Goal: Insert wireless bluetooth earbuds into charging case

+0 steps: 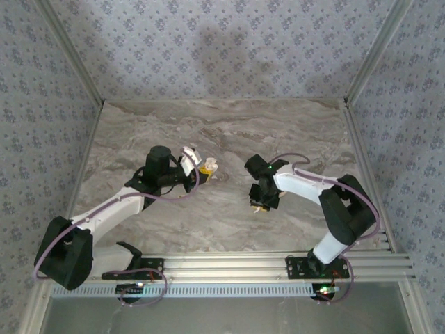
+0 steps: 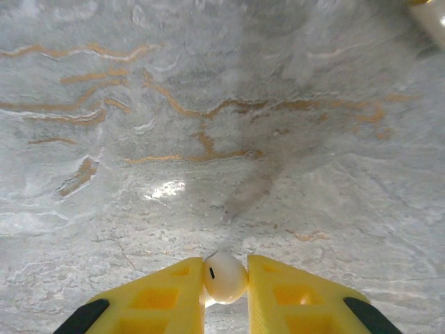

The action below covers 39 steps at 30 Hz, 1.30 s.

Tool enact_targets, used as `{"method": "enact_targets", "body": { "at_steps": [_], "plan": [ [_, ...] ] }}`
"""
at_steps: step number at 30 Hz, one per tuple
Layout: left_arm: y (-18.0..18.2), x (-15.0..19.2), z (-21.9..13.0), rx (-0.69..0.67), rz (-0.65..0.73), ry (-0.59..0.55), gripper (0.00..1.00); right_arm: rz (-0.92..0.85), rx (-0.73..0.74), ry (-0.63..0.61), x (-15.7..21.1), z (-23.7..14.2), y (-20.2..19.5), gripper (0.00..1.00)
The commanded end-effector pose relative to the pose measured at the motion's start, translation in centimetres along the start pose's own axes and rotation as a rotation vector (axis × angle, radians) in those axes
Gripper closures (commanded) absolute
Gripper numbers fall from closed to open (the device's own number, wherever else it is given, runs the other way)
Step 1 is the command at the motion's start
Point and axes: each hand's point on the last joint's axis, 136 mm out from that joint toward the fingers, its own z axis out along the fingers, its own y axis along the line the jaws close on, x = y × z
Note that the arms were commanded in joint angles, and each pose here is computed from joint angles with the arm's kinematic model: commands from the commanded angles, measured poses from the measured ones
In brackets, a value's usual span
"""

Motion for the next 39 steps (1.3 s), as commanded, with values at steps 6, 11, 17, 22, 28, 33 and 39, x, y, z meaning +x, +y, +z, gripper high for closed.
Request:
{"method": "enact_targets", "body": {
  "at_steps": [6, 11, 17, 22, 28, 33, 39],
  "plan": [
    [-1.1, -0.6, 1.3, 0.067, 0.006, -0.027, 0.83, -0.113, -0.058, -0.245, -2.6, -4.5, 0.6, 0.77],
    [-1.8, 0.3, 2.7, 0.118, -0.006, -0.025, 0.84, -0.250, -0.137, -0.429, -4.3, -8.5, 3.0, 0.77],
    [-3.3, 0.5, 3.4, 0.198, 0.034, -0.054, 0.84, -0.418, -0.221, -0.594, -4.8, -12.7, 6.2, 0.77],
    [-3.8, 0.8, 3.8, 0.239, 0.047, -0.048, 0.84, -0.542, -0.258, -0.694, -4.2, -14.9, 8.3, 0.77],
    [-3.9, 0.8, 4.0, 0.245, 0.041, -0.039, 0.84, -0.609, -0.289, -0.776, -3.7, -16.6, 9.9, 0.77],
    [-4.0, 0.7, 3.9, 0.246, 0.029, -0.040, 0.84, -0.655, -0.318, -0.815, -3.6, -17.6, 11.4, 0.77],
    [-3.9, 0.1, 4.0, 0.248, 0.010, -0.044, 0.83, -0.710, -0.346, -0.833, -3.4, -17.9, 13.2, 0.76]
  ]
}}
